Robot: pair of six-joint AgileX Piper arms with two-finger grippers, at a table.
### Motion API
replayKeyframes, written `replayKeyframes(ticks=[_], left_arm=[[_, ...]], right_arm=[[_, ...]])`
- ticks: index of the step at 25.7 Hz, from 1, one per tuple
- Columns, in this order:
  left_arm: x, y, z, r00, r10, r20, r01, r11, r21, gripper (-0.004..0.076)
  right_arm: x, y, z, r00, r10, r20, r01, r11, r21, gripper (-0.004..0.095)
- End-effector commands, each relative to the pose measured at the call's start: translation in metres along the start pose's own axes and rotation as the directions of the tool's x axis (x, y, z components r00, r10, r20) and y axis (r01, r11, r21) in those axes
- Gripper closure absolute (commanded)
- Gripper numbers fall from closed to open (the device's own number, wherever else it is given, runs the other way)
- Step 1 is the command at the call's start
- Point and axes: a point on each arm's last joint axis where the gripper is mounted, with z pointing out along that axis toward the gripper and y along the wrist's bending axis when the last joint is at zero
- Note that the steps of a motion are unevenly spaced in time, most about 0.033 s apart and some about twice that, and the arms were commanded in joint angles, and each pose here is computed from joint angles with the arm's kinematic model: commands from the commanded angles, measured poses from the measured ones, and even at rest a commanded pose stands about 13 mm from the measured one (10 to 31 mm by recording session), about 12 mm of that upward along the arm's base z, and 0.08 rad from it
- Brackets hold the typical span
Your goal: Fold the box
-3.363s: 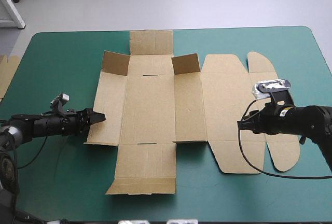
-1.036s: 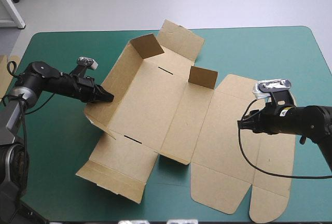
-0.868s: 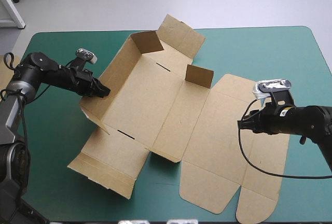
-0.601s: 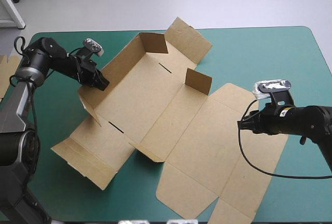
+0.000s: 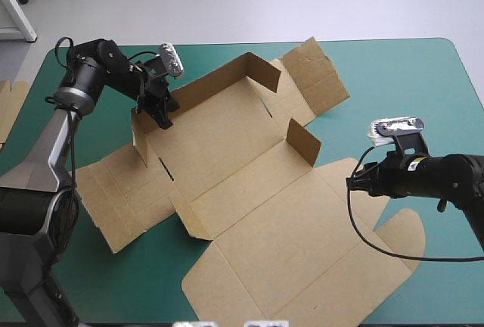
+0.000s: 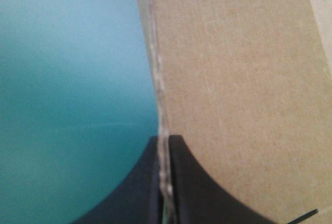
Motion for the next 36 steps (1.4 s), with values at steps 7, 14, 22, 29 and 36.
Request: replayKeyframes(ticks=[7,14,22,29,36], left_arm=[[-0.07,-0.031,-0.015,0.859,0.513,-0.006,-0.497,0.829,-0.258,0.0713],[-0.075,-0.014,-0.042,0.775,0.631,-0.023,-0.59,0.711,-0.383,0.071],[-0.09,-0.041,-0.05,0.828,0.56,0.014,-0.528,0.788,-0.315,0.0734],[-0.107,-0.073,-0.053,0.873,0.487,-0.015,-0.453,0.801,-0.392,0.0734],[-0.103,-0.104,-0.057,0.869,0.494,-0.027,-0.442,0.751,-0.491,0.0734]], right_arm=[[-0.01,0.002,-0.011,0.997,-0.014,0.08,0.014,1.0,0.003,0.0507],[-0.008,0.004,-0.011,0.998,-0.004,0.058,0.005,1.0,-0.017,0.0507],[-0.008,0.004,-0.015,0.997,-0.015,0.071,0.016,1.0,-0.005,0.0507],[-0.019,0.001,-0.028,0.989,-0.028,0.148,0.02,0.998,0.051,0.0507],[-0.025,0.003,-0.038,0.987,-0.024,0.159,0.017,0.999,0.05,0.0507]])
